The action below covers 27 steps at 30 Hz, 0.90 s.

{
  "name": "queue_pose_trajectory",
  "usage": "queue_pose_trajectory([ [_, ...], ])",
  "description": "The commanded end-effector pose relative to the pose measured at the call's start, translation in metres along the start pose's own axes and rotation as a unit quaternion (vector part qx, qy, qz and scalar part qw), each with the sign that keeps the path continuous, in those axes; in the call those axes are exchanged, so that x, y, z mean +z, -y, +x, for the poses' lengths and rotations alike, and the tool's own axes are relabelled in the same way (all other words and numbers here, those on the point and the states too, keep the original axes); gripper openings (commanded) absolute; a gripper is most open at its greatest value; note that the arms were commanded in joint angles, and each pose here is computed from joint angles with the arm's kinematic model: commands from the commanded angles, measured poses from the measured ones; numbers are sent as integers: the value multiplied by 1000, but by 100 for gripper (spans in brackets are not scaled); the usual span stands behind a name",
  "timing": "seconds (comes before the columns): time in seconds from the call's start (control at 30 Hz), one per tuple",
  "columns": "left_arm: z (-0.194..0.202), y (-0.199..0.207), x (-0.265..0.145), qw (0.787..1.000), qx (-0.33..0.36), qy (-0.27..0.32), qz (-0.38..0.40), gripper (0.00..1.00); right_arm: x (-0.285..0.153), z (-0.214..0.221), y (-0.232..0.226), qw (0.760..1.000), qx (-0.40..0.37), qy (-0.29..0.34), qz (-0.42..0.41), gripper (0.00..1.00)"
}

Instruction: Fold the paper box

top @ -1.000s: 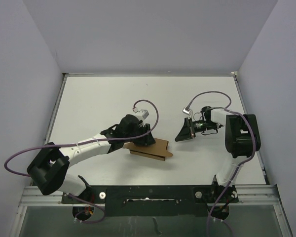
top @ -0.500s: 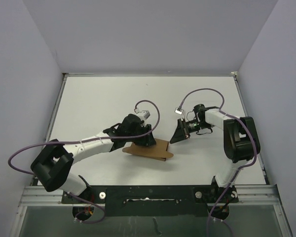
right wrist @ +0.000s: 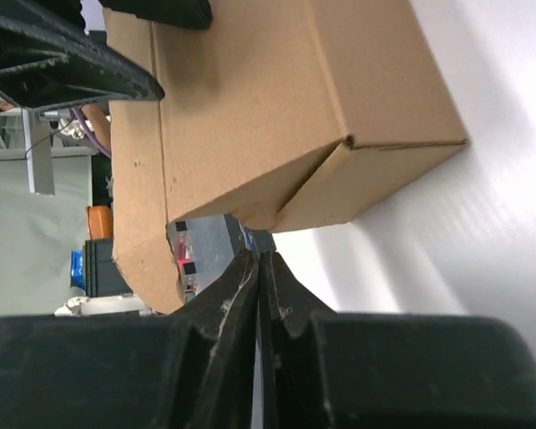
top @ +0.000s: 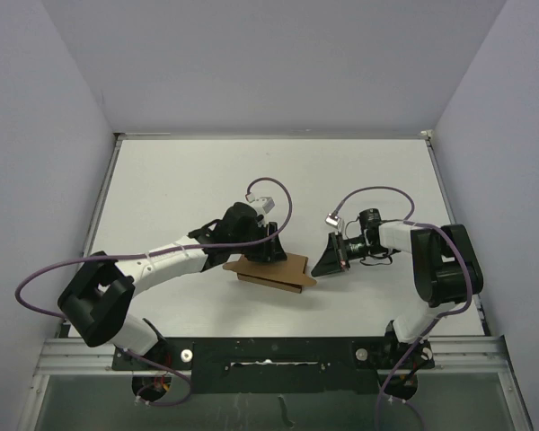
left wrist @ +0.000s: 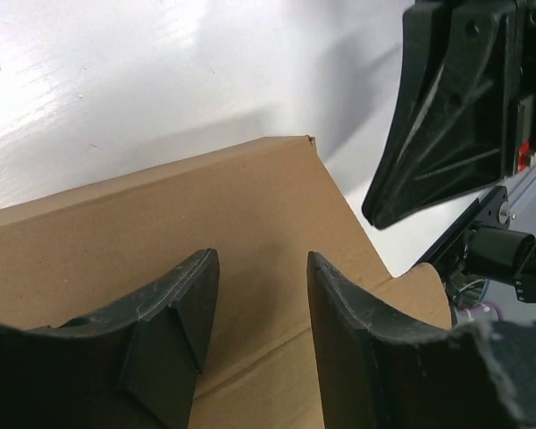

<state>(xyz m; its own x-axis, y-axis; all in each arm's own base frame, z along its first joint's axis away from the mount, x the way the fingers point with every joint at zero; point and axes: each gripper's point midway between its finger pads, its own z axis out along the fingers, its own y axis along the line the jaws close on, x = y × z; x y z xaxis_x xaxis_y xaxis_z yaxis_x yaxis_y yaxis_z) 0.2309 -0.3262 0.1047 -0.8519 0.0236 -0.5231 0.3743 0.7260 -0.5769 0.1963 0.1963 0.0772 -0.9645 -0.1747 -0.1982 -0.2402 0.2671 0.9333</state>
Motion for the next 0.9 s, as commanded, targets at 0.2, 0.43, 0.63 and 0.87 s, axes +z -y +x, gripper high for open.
queue_pose_trajectory([
  [0.2, -4, 11, 8, 999, -16, -11, 26, 43, 29, -4, -8, 999, -12, -2, 36, 2],
  [0.43, 0, 11, 11, 999, -19, -20, 25, 42, 51, 1, -9, 999, -10, -39, 17, 6],
  [0.63, -22, 19, -2, 999, 1, 24, 26, 43, 36, -15, -13, 999, -32, -20, 12, 11],
  [0.87, -70, 46, -83, 981, 75, 176, 30, 50, 22, -24, -13, 999, -44, 2, 17, 11],
])
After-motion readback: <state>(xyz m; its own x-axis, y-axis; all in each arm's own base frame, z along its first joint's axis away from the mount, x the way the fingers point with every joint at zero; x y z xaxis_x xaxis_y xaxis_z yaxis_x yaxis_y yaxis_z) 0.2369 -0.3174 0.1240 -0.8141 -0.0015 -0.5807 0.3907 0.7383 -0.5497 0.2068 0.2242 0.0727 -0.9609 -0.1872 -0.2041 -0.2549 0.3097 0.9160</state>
